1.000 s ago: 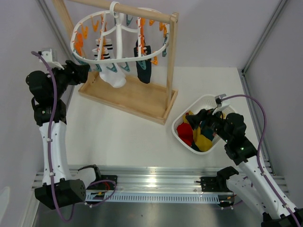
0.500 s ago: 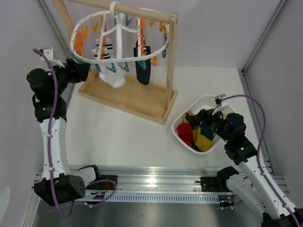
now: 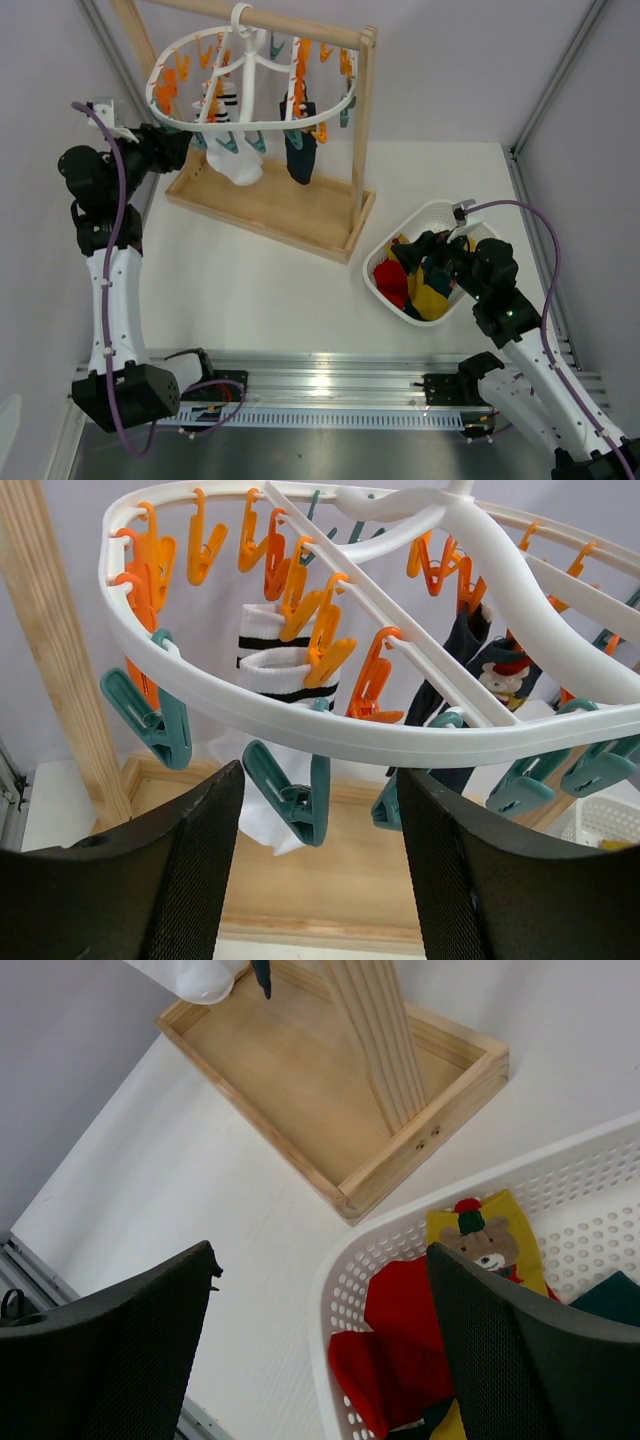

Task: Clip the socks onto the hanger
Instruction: Open the clamp at the hanger.

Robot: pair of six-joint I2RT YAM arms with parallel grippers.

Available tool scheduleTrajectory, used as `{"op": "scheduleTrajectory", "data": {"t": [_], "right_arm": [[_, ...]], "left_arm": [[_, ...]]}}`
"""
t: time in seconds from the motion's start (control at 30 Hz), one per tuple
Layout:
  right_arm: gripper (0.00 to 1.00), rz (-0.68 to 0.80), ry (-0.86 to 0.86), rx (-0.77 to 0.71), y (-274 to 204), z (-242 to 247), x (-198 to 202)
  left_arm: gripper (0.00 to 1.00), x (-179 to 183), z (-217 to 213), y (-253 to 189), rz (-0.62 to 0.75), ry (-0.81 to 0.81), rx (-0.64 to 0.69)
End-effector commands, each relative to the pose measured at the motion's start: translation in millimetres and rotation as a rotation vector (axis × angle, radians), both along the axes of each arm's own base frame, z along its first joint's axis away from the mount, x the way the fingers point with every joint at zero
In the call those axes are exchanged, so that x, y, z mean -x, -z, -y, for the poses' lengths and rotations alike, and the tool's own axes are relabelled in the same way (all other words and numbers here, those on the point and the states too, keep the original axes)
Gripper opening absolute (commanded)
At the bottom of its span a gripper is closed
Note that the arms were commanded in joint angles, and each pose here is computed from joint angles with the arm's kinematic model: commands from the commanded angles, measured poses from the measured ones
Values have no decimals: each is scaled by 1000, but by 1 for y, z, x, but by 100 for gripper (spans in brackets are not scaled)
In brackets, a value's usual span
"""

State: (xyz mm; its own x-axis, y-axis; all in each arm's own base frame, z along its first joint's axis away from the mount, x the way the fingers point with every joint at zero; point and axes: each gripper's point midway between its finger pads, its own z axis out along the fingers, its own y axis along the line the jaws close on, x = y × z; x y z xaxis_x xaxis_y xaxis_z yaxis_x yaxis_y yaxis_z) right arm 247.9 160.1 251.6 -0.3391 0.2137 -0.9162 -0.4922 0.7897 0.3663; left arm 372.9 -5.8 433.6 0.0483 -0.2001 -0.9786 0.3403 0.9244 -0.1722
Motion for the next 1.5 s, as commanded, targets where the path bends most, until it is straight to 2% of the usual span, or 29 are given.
{"op": "scheduleTrajectory", "data": {"t": [0.0, 0.37, 0.53, 0.63, 0.73, 0.87, 1.1, 1.47], "right_arm": [[89, 37, -10, -3, -7, -1, -3], [89, 39, -9, -4, -7, -1, -3], [89, 38, -7, -3, -6, -1, -3], [89, 37, -9, -3, -6, -1, -2], [89, 40, -10, -4, -7, -1, -2], [89, 40, -10, -4, -7, -1, -2], [89, 41, -21, -7, -7, -2, 0], [89, 48, -38, -10, -8, -5, 1]], "left_arm": [[65, 1, 1, -12, 67, 23, -29], [43, 3, 6, -13, 79, 49, -13], [39, 7, 8, -14, 87, 44, -5], [43, 9, 8, -13, 90, 39, -10], [55, 9, 5, -9, 77, 17, -15], [61, 10, 1, -5, 64, -12, -17], [65, 16, -8, -4, 53, -37, -28], [69, 17, -4, 0, 34, 26, -28]]}}
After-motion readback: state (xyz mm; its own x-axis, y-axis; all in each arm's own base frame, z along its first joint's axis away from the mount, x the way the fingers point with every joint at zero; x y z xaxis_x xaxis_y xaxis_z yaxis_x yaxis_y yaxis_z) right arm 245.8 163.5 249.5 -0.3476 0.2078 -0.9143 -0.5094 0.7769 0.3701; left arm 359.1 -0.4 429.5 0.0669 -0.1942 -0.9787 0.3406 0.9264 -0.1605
